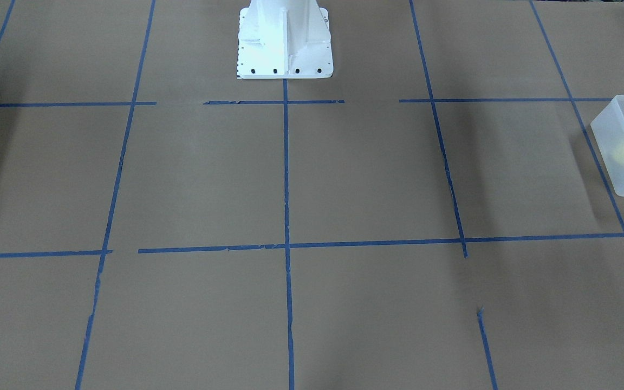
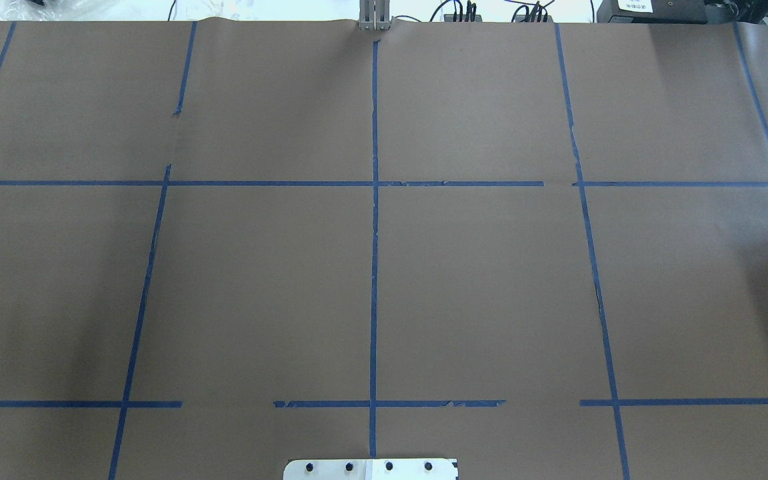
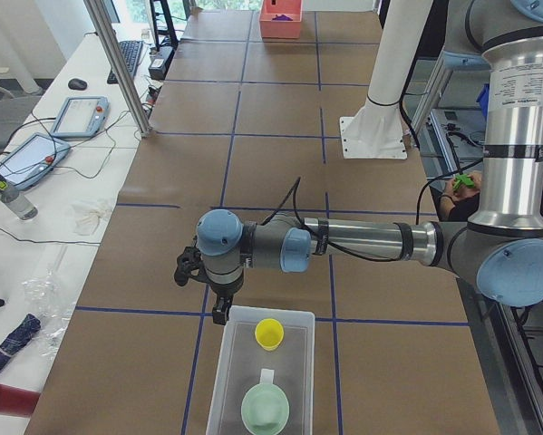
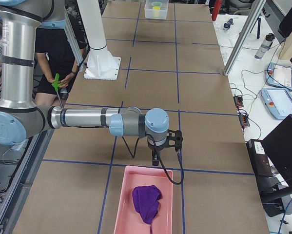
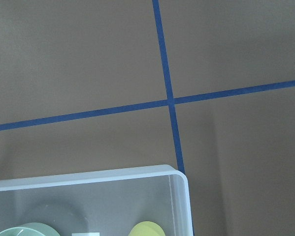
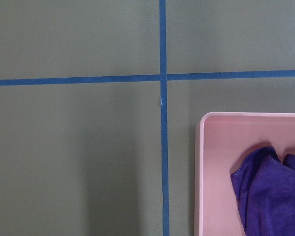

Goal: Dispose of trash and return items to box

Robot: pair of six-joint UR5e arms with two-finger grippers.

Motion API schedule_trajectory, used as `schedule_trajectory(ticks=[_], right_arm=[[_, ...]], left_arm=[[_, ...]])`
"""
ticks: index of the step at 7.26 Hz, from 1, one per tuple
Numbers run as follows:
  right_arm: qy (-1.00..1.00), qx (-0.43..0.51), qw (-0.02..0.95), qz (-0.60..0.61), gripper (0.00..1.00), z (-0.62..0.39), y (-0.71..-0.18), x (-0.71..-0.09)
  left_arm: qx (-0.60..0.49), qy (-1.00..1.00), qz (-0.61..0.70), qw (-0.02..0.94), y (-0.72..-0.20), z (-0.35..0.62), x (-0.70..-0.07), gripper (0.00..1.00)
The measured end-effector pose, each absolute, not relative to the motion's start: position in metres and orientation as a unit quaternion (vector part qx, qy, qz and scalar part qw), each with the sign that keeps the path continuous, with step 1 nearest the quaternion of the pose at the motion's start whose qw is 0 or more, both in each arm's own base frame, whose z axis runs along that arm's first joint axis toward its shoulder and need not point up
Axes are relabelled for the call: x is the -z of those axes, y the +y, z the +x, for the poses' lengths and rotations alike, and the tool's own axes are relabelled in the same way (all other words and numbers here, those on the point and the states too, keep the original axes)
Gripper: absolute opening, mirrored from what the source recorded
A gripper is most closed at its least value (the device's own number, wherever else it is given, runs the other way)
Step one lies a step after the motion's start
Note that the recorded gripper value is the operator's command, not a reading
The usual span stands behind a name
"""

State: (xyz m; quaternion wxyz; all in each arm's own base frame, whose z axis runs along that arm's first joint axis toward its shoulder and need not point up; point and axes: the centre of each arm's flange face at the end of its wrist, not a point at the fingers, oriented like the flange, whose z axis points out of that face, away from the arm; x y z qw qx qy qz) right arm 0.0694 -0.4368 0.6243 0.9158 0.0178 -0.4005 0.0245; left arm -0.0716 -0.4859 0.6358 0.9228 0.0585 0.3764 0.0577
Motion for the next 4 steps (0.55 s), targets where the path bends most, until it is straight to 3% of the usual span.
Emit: schedule_trajectory(ticks=[4], right_arm=[[-0.401, -0.024, 0.916, 0.018, 1.00, 0.0694, -0.4370, -0.6244]], left_arm=[[-0.058, 0.377, 0.057, 0.923, -0.4860, -0.0712, -0.6377, 1.00]])
